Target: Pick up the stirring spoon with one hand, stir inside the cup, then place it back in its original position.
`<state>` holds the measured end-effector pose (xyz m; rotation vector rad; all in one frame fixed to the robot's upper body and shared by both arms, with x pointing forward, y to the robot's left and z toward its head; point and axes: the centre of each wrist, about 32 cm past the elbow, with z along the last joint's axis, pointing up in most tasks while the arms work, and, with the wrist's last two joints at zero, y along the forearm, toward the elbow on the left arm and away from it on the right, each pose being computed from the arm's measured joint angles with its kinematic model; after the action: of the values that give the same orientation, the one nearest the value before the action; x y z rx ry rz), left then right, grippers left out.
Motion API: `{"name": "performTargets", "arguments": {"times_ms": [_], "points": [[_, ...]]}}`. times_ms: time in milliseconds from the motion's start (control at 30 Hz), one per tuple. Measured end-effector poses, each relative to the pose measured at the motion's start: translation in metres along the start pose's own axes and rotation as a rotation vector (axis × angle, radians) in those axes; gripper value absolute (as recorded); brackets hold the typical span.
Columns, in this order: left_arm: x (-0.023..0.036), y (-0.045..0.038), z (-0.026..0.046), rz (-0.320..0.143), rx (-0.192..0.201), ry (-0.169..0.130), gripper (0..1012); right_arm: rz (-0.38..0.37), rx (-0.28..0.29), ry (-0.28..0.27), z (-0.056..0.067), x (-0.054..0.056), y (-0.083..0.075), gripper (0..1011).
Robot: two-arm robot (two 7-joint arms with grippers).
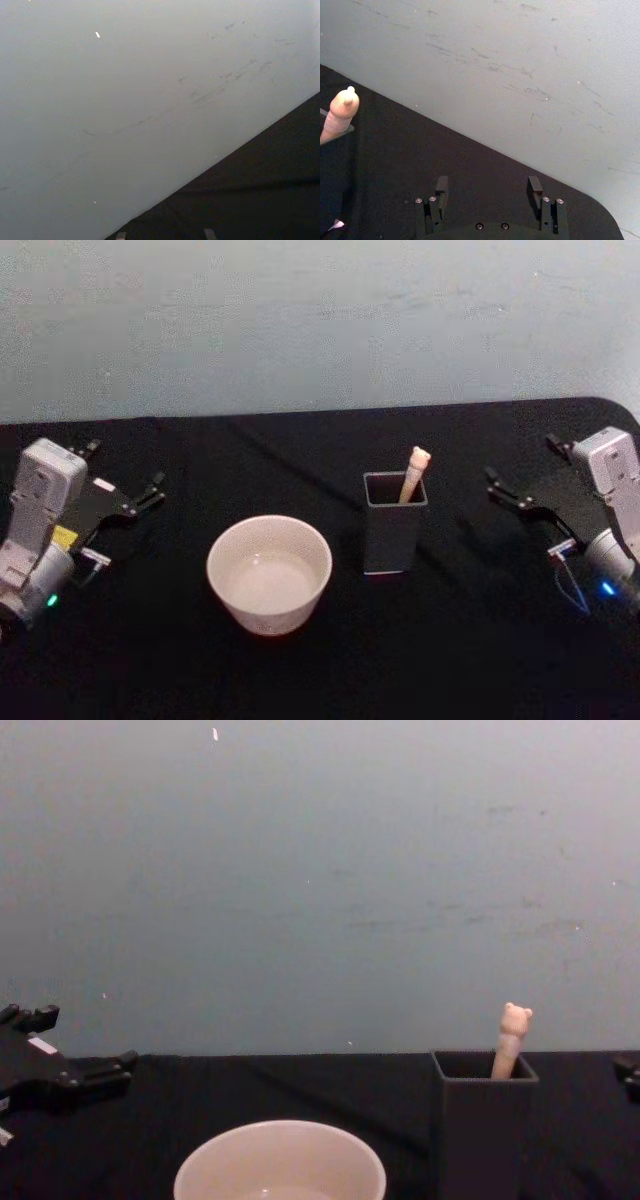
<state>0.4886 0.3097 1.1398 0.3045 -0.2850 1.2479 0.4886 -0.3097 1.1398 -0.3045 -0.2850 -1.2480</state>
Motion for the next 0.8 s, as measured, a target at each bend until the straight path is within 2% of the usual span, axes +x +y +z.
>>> {"name": "performTargets", "arguments": {"times_ms": [633,800], "points": [[0.0,0.0,0.0,0.0,0.0,0.0,1001,0.0,0.0,0.0,0.0,0.0,0.0,1000],[0.0,0.0,0.0,0.0,0.0,0.0,1001,0.017,0.009,0.026,0.007,0.0072,0.0019,1000]]}}
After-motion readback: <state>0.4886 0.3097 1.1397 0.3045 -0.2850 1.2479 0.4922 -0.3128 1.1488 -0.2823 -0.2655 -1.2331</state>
